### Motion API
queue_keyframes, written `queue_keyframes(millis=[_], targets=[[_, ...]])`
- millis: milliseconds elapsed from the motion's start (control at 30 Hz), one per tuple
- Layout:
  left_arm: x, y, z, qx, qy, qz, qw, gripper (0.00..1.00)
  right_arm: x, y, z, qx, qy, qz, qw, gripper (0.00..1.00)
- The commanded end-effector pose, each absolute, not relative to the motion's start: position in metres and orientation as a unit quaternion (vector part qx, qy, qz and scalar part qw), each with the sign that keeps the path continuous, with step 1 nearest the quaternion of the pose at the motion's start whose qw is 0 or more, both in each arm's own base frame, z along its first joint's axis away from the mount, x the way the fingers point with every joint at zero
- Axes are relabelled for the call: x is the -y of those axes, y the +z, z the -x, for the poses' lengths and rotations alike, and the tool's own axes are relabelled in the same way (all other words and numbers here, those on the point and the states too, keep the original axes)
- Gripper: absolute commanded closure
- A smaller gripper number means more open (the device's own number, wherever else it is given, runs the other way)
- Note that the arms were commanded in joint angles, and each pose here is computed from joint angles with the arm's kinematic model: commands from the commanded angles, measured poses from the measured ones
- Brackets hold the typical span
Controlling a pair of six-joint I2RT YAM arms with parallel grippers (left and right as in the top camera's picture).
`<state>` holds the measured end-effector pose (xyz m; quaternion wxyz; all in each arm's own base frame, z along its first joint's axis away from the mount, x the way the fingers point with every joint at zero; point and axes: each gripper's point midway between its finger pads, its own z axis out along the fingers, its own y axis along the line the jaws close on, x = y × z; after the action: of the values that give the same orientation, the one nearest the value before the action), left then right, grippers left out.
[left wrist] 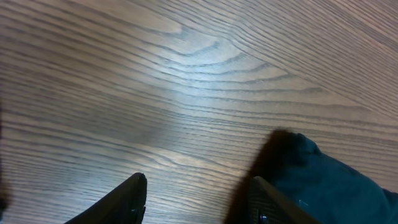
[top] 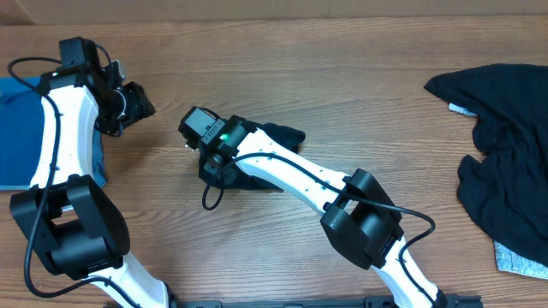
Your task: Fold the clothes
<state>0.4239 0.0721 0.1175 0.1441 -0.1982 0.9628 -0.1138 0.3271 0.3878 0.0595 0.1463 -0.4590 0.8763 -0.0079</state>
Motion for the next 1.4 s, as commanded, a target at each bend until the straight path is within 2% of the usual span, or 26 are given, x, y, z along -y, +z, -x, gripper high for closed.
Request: queue_keyframes(millis=[0, 433, 500, 600, 667, 800, 900, 1100, 1133, 1200, 1233, 1367], targets=[[-0.082, 0.127, -0.428, -0.960, -0.114, 0.198, 0.160, 0.43, -0.389, 0.074, -0.333, -0.879, -0.005, 0.446, 0.170, 0.51], [-0.083, 0.127, -0.428, -0.960, -0.114, 0.198, 0.160, 0.43, -0.393, 0.043, -0.313, -0.880, 0.010, 0.451, 0.148, 0.53], [-0.083, 0.127, -0.427, -0.960, -0.114, 0.198, 0.160, 0.43, -0.394, 0.044, -0.315, -0.880, 0.009, 0.449, 0.152, 0.62], [-0.082, 0.127, -0.426, -0.961, -0.114, 0.199, 0.156, 0.43, -0.382, 0.046, -0.316, -0.892, -0.017, 0.427, 0.149, 0.86], [-0.082, 0.126, -0.425, -0.961, -0.115, 0.199, 0.156, 0.42, -0.375, 0.055, -0.304, -0.892, -0.021, 0.434, 0.128, 0.90], [-0.083, 0.127, -0.428, -0.960, -0.114, 0.198, 0.161, 0.43, -0.382, 0.076, -0.258, -0.863, 0.027, 0.497, 0.081, 0.89], [-0.082, 0.127, -0.427, -0.960, -0.114, 0.198, 0.160, 0.43, -0.392, 0.075, -0.230, -0.844, 0.061, 0.530, 0.050, 0.76], [-0.082, 0.126, -0.424, -0.961, -0.115, 0.199, 0.153, 0.42, -0.399, 0.075, -0.202, -0.820, 0.069, 0.568, 0.030, 0.69], [-0.081, 0.126, -0.424, -0.961, -0.115, 0.200, 0.152, 0.43, -0.398, 0.074, -0.203, -0.820, 0.064, 0.567, 0.030, 0.66], [-0.081, 0.126, -0.423, -0.961, -0.117, 0.200, 0.150, 0.43, -0.392, 0.074, -0.212, -0.825, 0.041, 0.563, 0.039, 0.66], [-0.080, 0.126, -0.422, -0.961, -0.117, 0.200, 0.149, 0.43, -0.384, 0.074, -0.231, -0.846, 0.004, 0.530, 0.065, 0.70], [-0.075, 0.126, -0.423, -0.961, -0.126, 0.194, 0.149, 0.43, -0.366, 0.087, -0.275, -0.898, -0.057, 0.416, 0.134, 0.72]])
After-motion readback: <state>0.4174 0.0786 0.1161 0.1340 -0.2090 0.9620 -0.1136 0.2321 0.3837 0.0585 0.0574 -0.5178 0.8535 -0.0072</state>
